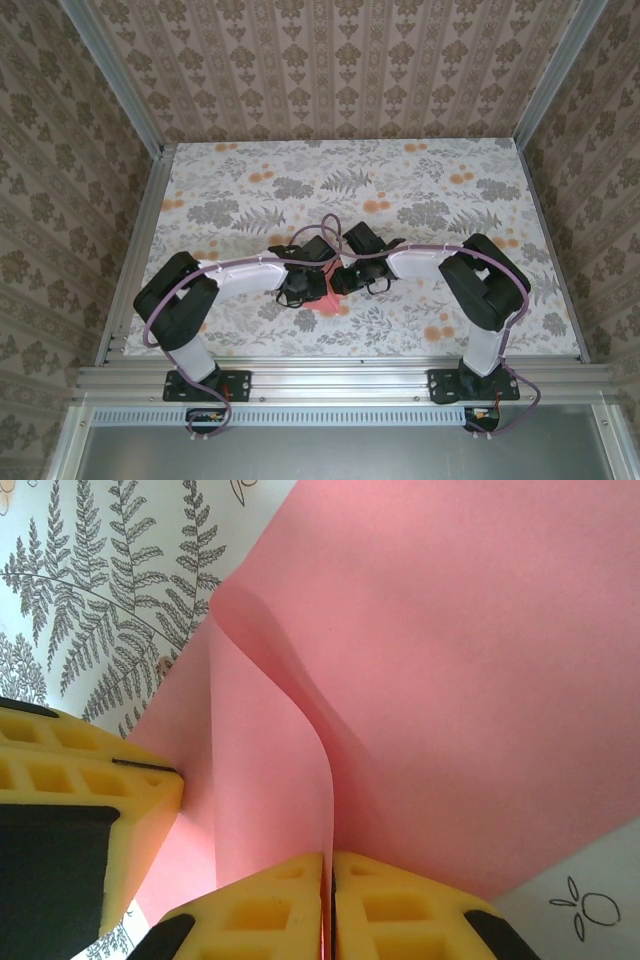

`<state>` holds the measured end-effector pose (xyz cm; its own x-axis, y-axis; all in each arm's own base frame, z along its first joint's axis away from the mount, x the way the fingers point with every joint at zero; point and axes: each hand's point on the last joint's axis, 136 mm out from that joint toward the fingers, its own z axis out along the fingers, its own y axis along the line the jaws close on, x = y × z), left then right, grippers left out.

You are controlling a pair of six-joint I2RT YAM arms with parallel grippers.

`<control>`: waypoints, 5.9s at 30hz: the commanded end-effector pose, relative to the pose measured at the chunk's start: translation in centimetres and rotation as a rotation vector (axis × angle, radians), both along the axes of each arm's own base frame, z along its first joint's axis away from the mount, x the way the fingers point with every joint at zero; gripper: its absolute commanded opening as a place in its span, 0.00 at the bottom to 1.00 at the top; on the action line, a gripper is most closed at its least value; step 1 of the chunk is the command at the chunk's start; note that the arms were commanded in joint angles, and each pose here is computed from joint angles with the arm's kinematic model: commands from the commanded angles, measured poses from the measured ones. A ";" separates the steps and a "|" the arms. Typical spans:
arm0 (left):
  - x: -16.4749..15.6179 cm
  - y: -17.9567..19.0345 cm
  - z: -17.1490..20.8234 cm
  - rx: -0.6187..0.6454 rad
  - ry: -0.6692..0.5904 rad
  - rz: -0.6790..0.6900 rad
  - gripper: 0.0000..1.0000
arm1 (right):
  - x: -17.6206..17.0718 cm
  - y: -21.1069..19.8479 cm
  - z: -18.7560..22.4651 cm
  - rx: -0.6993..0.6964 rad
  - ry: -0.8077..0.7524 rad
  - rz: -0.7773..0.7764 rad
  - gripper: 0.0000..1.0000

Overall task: Fold a paper plane with a square sheet of paper (pick it up from the middle)
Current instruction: Fold the triangle a second time at the center of the table.

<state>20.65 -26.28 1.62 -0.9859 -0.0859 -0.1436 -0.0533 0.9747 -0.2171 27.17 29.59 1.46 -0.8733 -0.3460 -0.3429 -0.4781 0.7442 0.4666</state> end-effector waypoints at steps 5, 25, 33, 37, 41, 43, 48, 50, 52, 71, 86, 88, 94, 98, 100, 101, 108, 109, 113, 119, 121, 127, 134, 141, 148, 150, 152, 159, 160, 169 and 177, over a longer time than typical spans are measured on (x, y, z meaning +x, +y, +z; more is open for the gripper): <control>-1.1 1.4 -0.9 0.076 0.029 -0.018 0.03 | -0.7 -2.0 -2.4 -0.103 0.045 -0.023 0.11; 0.9 0.5 5.6 -0.149 -0.122 0.059 0.08 | -1.3 -2.6 -3.1 -0.109 0.068 -0.065 0.11; 2.2 -0.3 5.9 -0.249 -0.109 0.087 0.07 | -1.1 -2.3 -3.0 -0.107 0.068 -0.058 0.11; 2.4 -0.8 5.3 -0.259 -0.085 0.097 0.06 | -1.0 -2.0 -2.9 -0.095 0.070 -0.056 0.11; 2.7 -1.2 4.6 -0.270 -0.071 0.124 0.05 | -1.0 -1.9 -3.0 -0.090 0.077 -0.060 0.11; 2.9 -1.1 4.1 -0.275 -0.059 0.150 0.05 | -1.0 -1.8 -3.0 -0.084 0.079 -0.063 0.11; 3.2 -0.9 3.5 -0.304 -0.045 0.193 0.05 | -1.2 -1.1 -2.0 -0.028 0.087 -0.057 0.11; 3.1 -0.5 3.3 -0.293 -0.041 0.200 0.05 | -1.4 -0.6 -1.3 0.013 0.088 -0.054 0.11; 2.8 -0.1 3.1 -0.277 -0.036 0.204 0.04 | -1.3 -0.1 -0.5 0.049 0.084 -0.052 0.11; 1.0 1.6 1.7 -0.218 0.000 0.211 0.02 | -2.1 0.3 -0.1 0.069 0.118 -0.024 0.12; -1.5 2.4 -1.1 -0.170 0.065 0.225 0.00 | -2.1 1.4 1.7 0.138 0.112 -0.018 0.13; -1.6 2.4 -1.2 -0.164 0.065 0.222 0.00 | -2.2 1.6 2.0 0.151 0.114 -0.013 0.13; -1.6 2.8 -1.0 -0.146 0.057 0.221 0.00 | -2.0 0.5 0.5 0.075 0.101 -0.026 0.13; -1.6 3.0 -0.8 -0.138 0.051 0.219 0.00 | -1.7 0.3 0.0 0.043 0.084 -0.020 0.13; -1.6 3.1 -0.8 -0.130 0.050 0.216 0.00 | -1.4 0.4 0.0 0.043 0.078 -0.016 0.13; -1.6 3.2 -0.9 -0.125 0.051 0.215 0.00 | -1.3 0.5 0.0 0.041 0.075 -0.016 0.13; -1.6 3.4 -0.8 -0.112 0.049 0.210 0.00 | -0.8 0.5 0.0 0.025 0.049 -0.002 0.13; -1.6 3.4 -0.8 -0.111 0.049 0.210 0.00 | -0.8 0.5 0.0 0.024 0.052 0.000 0.13; -1.6 3.4 -0.8 -0.113 0.047 0.211 0.00 | -1.0 0.6 -0.3 0.028 0.070 0.001 0.13; -1.4 3.3 -0.6 -0.115 0.044 0.209 0.00 | -1.7 0.8 -0.4 0.044 0.093 0.009 0.13; -1.4 3.3 -0.6 -0.114 0.044 0.209 0.00 | -1.9 0.7 -0.3 0.046 0.093 0.008 0.13; -1.4 3.3 -0.6 -0.112 0.043 0.207 0.00 | -2.0 0.7 0.0 0.054 0.090 0.010 0.13; -1.4 3.3 -0.6 -0.113 0.042 0.208 0.00 | -2.0 0.9 0.0 0.056 0.097 0.017 0.13; -1.4 3.3 -0.5 -0.112 0.042 0.211 0.00 | -2.2 1.0 0.7 0.062 0.094 0.019 0.13; -1.4 3.3 -0.5 -0.111 0.041 0.210 0.00 | -2.0 0.7 1.0 0.050 0.079 0.009 0.13; -1.4 3.3 -0.5 -0.109 0.041 0.209 0.00 | -2.1 0.6 1.1 0.042 0.081 0.005 0.13; -1.4 3.4 -0.5 -0.108 0.042 0.212 0.00 | -2.1 0.6 1.2 0.049 0.073 0.003 0.13; -1.3 3.3 -0.5 -0.110 0.039 0.210 0.00 | -2.4 0.6 0.8 0.053 0.086 0.005 0.12; -1.3 3.2 -0.4 -0.113 0.040 0.209 0.00 | -2.4 0.7 0.6 0.048 0.091 0.006 0.12; -1.4 3.3 -0.6 -0.108 0.044 0.209 0.00 | -2.2 0.2 -1.2 -0.006 0.098 0.010 0.12; -1.4 3.4 -0.6 -0.105 0.043 0.208 0.00 | -2.0 -0.2 -1.5 -0.027 0.087 0.008 0.12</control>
